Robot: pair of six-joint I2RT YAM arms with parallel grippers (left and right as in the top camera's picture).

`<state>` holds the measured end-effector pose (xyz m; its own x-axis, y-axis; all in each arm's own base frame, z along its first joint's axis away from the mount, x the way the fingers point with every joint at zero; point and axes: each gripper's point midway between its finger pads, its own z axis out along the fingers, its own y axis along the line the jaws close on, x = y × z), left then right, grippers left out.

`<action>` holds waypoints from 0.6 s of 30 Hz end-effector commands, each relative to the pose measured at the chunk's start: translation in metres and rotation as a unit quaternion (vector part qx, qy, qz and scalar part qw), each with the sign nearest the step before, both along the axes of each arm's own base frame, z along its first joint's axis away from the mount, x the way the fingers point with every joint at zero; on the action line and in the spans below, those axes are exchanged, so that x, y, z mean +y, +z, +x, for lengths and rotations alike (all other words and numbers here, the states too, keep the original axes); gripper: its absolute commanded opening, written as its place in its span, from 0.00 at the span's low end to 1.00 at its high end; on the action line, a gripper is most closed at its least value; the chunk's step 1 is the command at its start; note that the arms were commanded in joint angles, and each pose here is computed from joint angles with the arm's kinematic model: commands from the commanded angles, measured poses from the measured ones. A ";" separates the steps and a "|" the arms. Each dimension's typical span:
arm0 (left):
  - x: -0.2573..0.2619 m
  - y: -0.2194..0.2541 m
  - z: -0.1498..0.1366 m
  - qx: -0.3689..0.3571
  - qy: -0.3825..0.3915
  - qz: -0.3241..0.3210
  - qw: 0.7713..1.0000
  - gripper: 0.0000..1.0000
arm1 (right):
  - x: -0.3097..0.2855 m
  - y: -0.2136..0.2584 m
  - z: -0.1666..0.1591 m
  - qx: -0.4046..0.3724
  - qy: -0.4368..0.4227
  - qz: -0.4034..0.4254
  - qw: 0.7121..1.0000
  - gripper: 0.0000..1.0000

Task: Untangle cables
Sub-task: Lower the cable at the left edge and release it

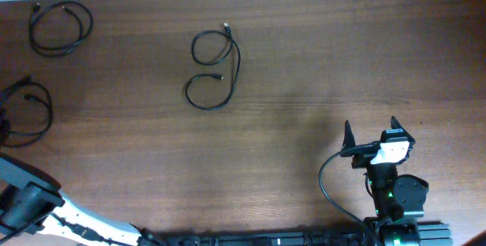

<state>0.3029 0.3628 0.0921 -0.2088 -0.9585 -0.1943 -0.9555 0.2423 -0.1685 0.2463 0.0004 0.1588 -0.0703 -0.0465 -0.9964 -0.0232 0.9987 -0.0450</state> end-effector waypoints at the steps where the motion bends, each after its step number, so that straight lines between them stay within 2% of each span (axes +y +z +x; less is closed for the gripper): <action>1: 0.005 -0.011 -0.009 0.029 0.003 0.009 1.000 0.15 | 0.000 -0.003 0.000 0.003 -0.001 0.000 1.000 0.98; 2: 0.007 -0.011 -0.011 0.034 0.005 0.013 0.999 0.16 | 0.000 -0.003 0.000 0.003 -0.001 0.000 1.000 0.99; 4: 0.009 -0.011 -0.014 0.043 0.007 0.020 0.999 0.32 | 0.000 -0.003 0.000 0.003 -0.001 0.000 1.000 0.98; 6: 0.009 -0.011 -0.014 0.046 -0.002 0.023 0.999 0.33 | 0.000 -0.003 0.000 0.003 -0.001 0.000 1.000 0.99; 8: 0.011 -0.011 -0.017 0.054 -0.008 0.030 0.998 0.40 | 0.000 -0.003 0.000 0.003 -0.001 0.000 1.000 0.98; 11: 0.022 -0.009 -0.029 0.090 0.004 0.059 0.994 0.40 | 0.000 -0.003 0.000 0.003 -0.001 0.000 1.000 0.98; 15: 0.031 -0.007 -0.038 0.115 0.013 0.084 0.990 0.45 | 0.000 -0.003 0.000 0.003 -0.001 0.000 1.000 0.98; 16: 0.034 -0.006 -0.039 0.120 0.016 0.091 0.988 0.49 | 0.000 -0.003 0.000 0.003 -0.001 0.000 1.000 0.98; 18: 0.039 -0.004 -0.038 0.117 0.018 0.102 0.988 0.70 | 0.000 -0.003 0.000 0.003 -0.001 0.000 1.000 0.98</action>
<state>0.2754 0.3908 0.0951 -0.2352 -0.9215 -0.3092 -0.9712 0.2357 0.0362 0.2463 0.0004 0.1588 -0.0703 -0.0465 -0.9964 -0.0232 0.9987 -0.0450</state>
